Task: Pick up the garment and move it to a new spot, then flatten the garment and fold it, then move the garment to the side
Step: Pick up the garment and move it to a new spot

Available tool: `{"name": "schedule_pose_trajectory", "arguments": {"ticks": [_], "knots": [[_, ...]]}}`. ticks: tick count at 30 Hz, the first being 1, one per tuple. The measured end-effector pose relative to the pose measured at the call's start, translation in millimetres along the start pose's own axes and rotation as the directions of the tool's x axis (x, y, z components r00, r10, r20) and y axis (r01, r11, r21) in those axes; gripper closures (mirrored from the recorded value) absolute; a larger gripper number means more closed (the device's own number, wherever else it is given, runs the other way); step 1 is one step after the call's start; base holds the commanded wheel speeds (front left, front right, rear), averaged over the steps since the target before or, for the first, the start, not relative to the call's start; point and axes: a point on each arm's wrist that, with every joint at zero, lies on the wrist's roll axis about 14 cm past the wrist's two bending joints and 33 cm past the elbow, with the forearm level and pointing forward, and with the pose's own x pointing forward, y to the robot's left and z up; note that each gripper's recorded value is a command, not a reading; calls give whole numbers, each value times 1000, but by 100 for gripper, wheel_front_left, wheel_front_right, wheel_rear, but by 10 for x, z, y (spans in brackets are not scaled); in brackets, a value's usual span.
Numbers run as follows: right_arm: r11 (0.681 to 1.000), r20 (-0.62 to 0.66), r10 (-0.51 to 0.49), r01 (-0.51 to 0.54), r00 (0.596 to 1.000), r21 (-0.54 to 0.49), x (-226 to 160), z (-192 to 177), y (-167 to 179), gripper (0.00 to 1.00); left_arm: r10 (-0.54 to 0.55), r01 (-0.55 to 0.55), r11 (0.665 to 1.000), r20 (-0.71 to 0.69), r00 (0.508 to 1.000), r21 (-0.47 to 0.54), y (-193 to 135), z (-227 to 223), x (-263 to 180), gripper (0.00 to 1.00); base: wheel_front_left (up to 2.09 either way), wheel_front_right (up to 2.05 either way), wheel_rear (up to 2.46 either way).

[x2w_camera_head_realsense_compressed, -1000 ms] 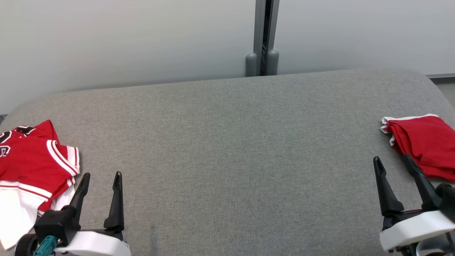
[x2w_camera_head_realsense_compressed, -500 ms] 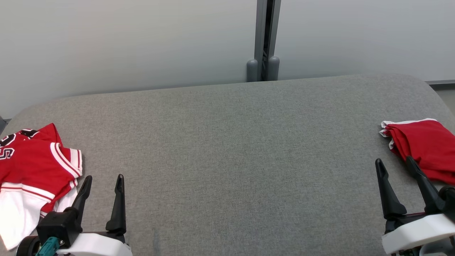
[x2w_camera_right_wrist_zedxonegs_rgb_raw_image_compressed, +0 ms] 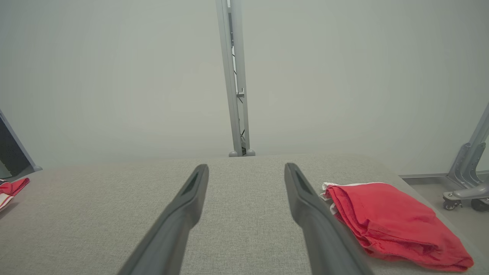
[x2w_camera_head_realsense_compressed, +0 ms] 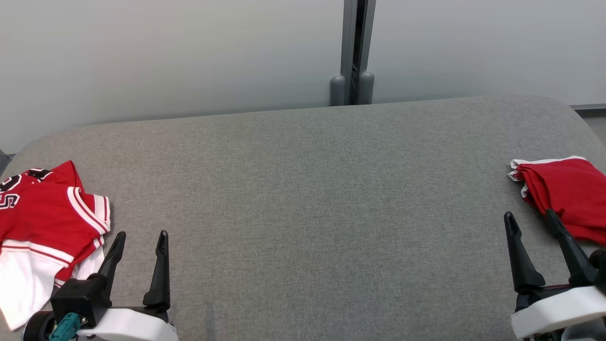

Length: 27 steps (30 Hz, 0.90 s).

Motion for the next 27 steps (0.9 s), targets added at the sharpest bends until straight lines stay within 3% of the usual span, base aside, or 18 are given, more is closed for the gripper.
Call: {"name": "schedule_pose_trajectory", "arguments": {"ticks": [11, 18, 27], "knots": [[1000, 7, 30, -30, 1000, -1, 89, 1, 92, 0, 48, -47, 999, 54, 997, -15, 124, 149, -33, 0, 0, 0, 0], [981, 9, 195, -195, 981, 16, 305, 0, 653, 0, 165, -162, 986, 123, 979, -35, 482, 309, -171, 0, 0, 0, 0], [913, -1, 405, -404, 914, 50, 523, -64, 1421, 0, 338, -333, 941, 168, 926, -57, 987, 386, -550, 0, 0, 0, 0]]}}
